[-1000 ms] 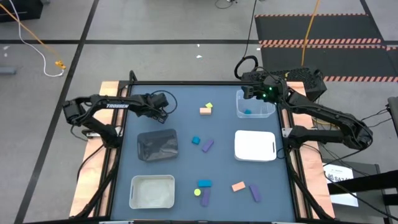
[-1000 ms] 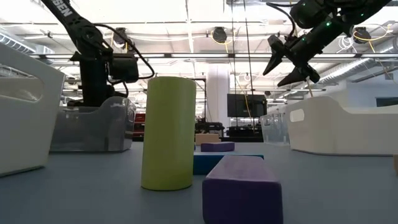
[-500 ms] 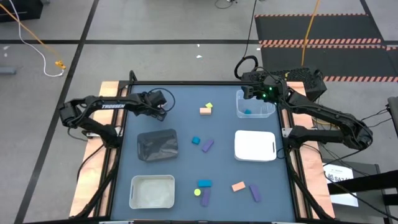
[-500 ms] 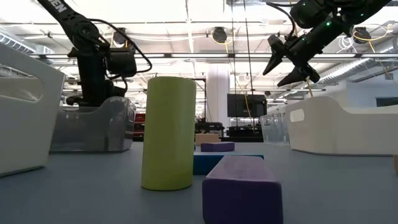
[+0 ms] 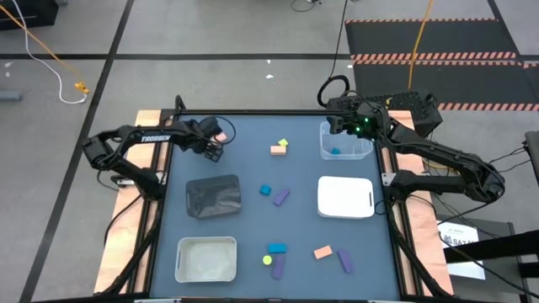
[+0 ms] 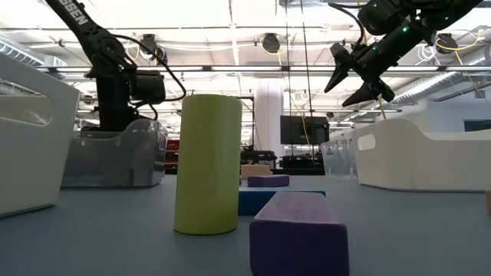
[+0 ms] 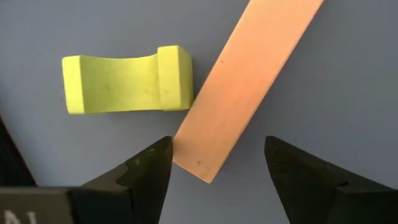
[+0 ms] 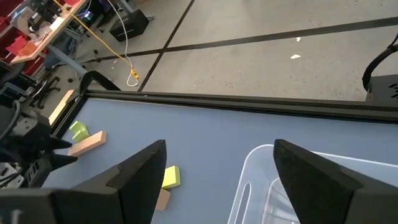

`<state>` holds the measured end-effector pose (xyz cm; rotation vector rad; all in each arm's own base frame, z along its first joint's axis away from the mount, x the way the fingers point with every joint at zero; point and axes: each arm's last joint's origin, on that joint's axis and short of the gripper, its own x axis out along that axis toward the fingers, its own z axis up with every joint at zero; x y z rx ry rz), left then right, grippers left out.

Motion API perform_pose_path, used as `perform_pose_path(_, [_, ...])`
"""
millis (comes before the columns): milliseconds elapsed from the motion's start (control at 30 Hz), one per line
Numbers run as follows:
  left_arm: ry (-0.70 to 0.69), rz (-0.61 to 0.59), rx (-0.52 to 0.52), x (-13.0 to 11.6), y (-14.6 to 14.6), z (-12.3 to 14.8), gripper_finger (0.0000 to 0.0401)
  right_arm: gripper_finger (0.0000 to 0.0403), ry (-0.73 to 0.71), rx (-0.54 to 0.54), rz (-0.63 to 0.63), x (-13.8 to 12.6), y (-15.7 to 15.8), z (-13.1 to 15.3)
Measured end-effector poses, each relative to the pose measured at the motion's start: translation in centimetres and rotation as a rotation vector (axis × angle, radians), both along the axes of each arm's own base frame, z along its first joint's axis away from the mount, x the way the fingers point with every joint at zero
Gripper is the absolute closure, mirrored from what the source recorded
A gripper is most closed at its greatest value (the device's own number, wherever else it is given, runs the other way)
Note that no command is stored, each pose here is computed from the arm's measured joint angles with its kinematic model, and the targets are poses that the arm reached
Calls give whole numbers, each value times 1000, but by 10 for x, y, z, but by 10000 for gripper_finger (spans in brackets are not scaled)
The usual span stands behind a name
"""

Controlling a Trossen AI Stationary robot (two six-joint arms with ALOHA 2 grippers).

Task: Sort & place blocks by color
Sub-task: Put the top left orange block into the black bin

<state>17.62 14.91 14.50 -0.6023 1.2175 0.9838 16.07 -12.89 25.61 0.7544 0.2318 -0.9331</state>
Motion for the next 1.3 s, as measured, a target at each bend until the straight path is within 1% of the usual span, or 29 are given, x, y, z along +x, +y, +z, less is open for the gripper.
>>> perform_pose_path(167, [-20, -12, -8, -4, 7, 0, 142, 115, -1, -2, 0, 0, 0, 0])
perform_pose_path(300, [-65, -30, -59, -6, 10, -1, 163, 115, -1, -6, -2, 0, 0, 0])
perform_pose_path(500, [-78, -30, -67, -6, 10, -1, 208, 115, 0, -6, -2, 0, 0, 0])
perform_pose_path(633, [-104, -28, -25, -3, 14, 1, 242, 115, 0, -7, -2, 0, 0, 0])
perform_pose_path(733, [-124, -25, -6, -1, 15, 2, 278, 115, 0, -7, -2, 0, 0, 0])
perform_pose_path(867, [-133, -19, 0, 0, 16, 2, 340, 115, 0, -7, -2, 0, 0, 1])
perform_pose_path(1000, [-150, 15, -19, 0, 15, 2, 345, 115, 0, -7, -2, 0, 0, 0])
perform_pose_path(1067, [-188, 21, -50, 1, 15, 2, 345, 115, 2, -9, 0, 0, 0, 0])
perform_pose_path(1200, [-352, 20, -166, 9, 11, 6, 345, 115, 3, -9, 0, 0, 0, 0])
perform_pose_path(1233, [-405, 8, -183, 12, 10, 8, 345, 115, 5, -11, 2, 0, 0, 0])
perform_pose_path(1300, [-529, -26, -178, 21, 9, 16, 345, 115, 8, -14, 4, 0, 0, 0])
